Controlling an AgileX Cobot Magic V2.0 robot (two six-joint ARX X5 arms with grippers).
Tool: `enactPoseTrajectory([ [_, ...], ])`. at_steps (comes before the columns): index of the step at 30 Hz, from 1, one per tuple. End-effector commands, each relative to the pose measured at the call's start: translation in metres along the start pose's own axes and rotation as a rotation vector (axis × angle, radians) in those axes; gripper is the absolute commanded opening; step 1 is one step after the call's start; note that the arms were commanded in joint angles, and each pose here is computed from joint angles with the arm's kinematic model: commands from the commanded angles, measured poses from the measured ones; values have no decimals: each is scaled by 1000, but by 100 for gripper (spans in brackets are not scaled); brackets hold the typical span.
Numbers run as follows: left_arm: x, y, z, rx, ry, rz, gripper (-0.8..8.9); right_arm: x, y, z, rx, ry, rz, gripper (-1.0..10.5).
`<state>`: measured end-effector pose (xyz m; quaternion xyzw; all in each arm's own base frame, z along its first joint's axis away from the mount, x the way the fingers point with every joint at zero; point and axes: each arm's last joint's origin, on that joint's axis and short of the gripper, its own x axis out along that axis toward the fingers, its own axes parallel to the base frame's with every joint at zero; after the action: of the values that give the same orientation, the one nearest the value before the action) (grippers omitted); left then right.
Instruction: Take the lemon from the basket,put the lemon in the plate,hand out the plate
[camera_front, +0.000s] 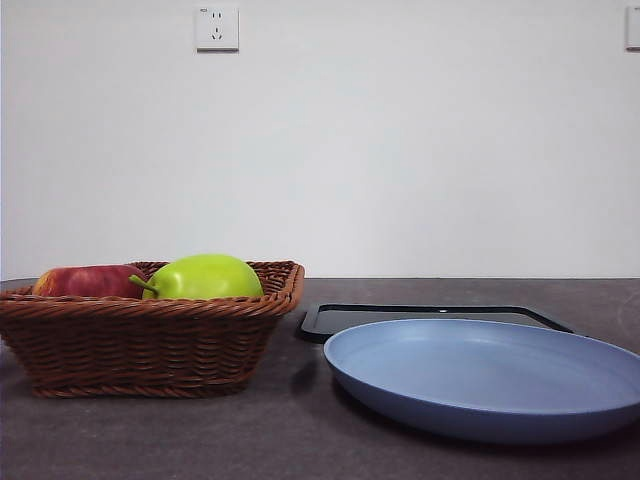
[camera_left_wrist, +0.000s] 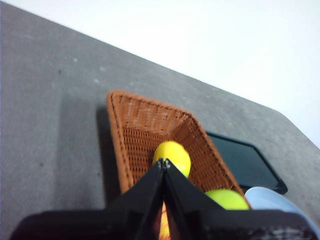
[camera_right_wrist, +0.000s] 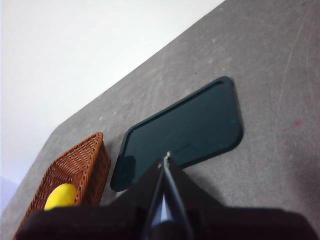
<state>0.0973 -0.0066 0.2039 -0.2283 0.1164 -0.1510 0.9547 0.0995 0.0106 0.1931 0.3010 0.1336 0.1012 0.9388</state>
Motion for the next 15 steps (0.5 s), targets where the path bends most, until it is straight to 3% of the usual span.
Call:
enactPoseTrajectory([
  [1,4,-5,16,-13,17,6,7,-3,12,15,-84,19,-9,3],
  [10,36,-23,67,58,216,-111,7,5,39,58,-238,222,-103,3],
  [15,64,-33,86,88,380,-174,7,21,45,73,-318,420,-165,4],
])
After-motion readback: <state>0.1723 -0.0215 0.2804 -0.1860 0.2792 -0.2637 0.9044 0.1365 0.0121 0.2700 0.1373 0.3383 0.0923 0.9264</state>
